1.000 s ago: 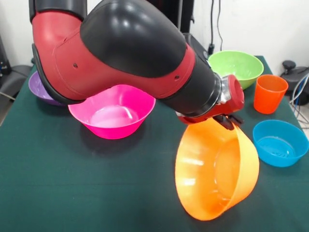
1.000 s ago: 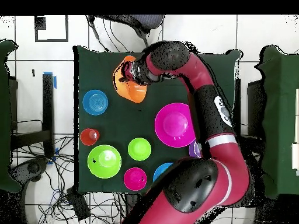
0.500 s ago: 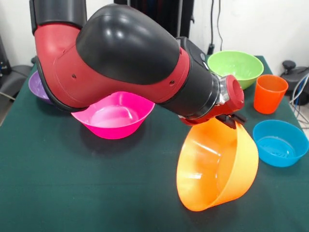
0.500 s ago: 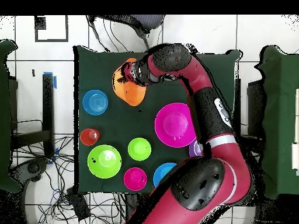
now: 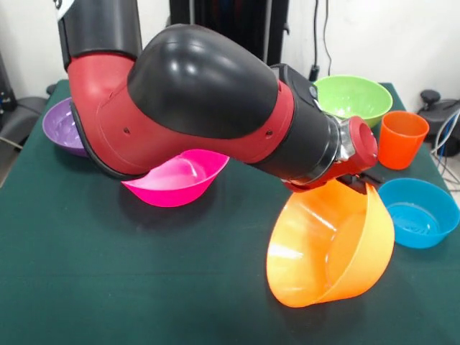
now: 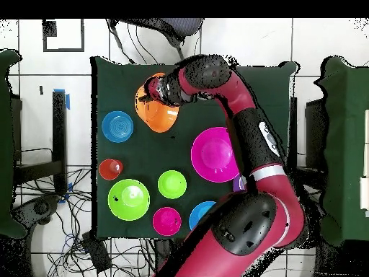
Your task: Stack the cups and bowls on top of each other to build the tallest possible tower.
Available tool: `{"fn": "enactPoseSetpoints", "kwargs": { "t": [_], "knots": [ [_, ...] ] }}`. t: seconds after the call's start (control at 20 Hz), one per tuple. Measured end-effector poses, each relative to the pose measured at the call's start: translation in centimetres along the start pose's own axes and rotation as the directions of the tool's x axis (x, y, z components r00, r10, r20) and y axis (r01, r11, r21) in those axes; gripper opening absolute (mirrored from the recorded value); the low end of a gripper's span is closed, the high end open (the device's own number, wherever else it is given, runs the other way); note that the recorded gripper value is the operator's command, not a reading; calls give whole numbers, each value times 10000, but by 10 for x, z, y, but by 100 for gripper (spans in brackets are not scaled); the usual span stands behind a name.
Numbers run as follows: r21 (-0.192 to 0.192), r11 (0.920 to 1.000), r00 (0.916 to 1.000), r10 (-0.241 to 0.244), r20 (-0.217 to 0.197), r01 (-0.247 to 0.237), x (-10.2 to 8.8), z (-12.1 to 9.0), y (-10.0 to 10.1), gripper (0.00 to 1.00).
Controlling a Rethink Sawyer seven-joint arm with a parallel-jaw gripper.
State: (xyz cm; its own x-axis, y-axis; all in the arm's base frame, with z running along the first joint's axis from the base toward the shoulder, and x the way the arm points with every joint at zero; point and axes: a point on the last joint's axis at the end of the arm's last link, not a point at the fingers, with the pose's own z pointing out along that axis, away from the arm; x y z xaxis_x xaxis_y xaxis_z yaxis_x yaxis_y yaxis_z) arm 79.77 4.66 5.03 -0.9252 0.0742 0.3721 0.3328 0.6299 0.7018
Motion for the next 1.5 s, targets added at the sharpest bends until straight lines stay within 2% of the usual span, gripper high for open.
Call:
{"fn": "enactPoseSetpoints", "kwargs": {
  "t": [0.6, 0.95, 1.4, 1.5],
  "knots": [
    [-312, 9995, 9990, 3, 442, 11, -17, -10, 0, 0],
    [-486, 9988, 9988, 53, 477, -30, -27, -18, -4, 0],
    [-672, 9976, 9998, 157, -121, -165, -31, -26, -14, 0],
    [-744, 9970, 9990, 188, -407, -218, -30, -25, -18, 0]
  ]
}}
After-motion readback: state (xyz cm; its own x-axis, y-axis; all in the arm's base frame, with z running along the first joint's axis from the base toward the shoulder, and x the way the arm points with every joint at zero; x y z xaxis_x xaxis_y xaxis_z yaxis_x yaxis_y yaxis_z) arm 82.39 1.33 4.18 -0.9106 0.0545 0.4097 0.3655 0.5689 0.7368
